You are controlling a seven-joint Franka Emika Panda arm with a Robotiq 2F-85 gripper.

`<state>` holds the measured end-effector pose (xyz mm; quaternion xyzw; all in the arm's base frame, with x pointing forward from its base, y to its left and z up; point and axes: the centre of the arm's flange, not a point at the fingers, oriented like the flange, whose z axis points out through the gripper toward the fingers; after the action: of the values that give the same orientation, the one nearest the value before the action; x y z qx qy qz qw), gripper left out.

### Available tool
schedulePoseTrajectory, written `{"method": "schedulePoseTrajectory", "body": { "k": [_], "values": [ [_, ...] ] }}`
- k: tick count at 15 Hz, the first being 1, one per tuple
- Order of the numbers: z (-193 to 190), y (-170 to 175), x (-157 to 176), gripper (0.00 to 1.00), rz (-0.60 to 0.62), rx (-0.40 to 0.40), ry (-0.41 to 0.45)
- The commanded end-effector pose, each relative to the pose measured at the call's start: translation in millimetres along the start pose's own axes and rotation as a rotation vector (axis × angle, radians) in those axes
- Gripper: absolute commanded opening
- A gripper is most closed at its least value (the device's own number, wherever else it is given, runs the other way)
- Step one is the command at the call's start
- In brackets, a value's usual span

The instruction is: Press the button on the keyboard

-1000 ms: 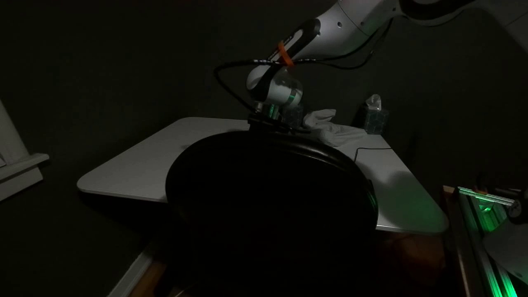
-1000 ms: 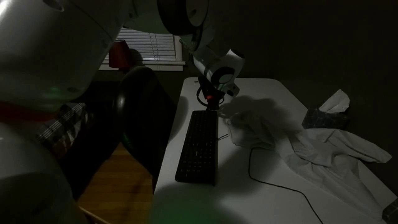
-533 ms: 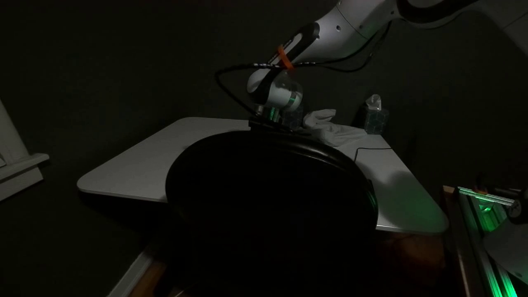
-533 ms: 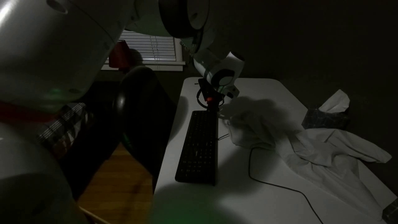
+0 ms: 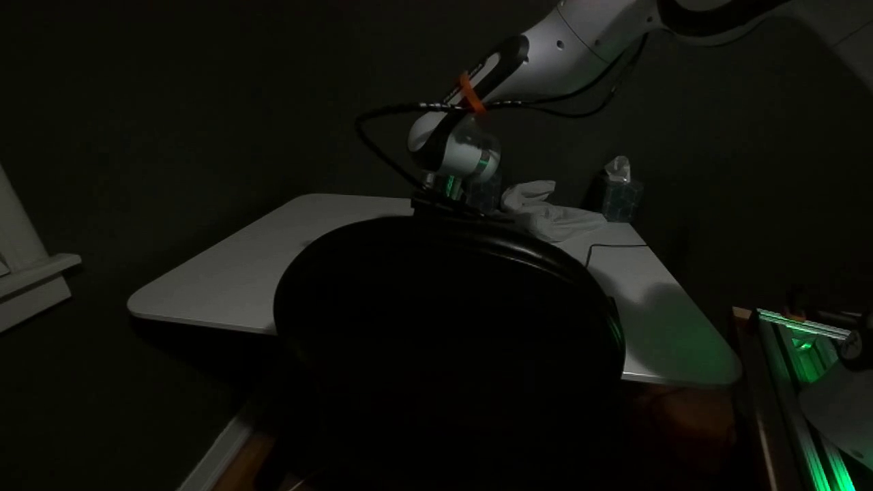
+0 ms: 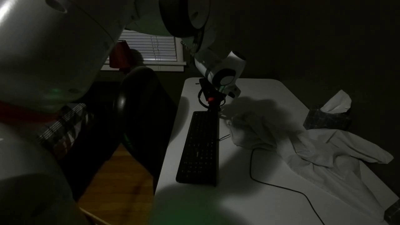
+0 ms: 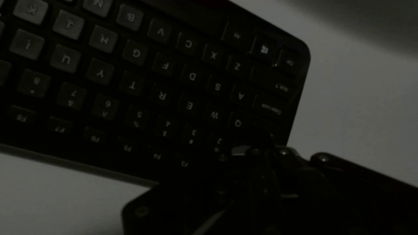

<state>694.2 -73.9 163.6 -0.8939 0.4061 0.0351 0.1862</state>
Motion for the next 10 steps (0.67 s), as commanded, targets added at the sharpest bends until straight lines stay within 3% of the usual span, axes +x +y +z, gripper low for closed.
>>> {"method": "schedulePoseTrajectory", "body": {
  "k": [1, 5, 10],
  "values": [
    [-20.7, 3.6, -13.3, 0.0, -0.035, 0.008, 0.014],
    [-42.9, 11.5, -34.0, 0.0, -0.078, -0.02, -0.043],
    [-55.9, 54.3, -75.2, 0.0, -0.089, -0.183, -0.169]
  ]
}}
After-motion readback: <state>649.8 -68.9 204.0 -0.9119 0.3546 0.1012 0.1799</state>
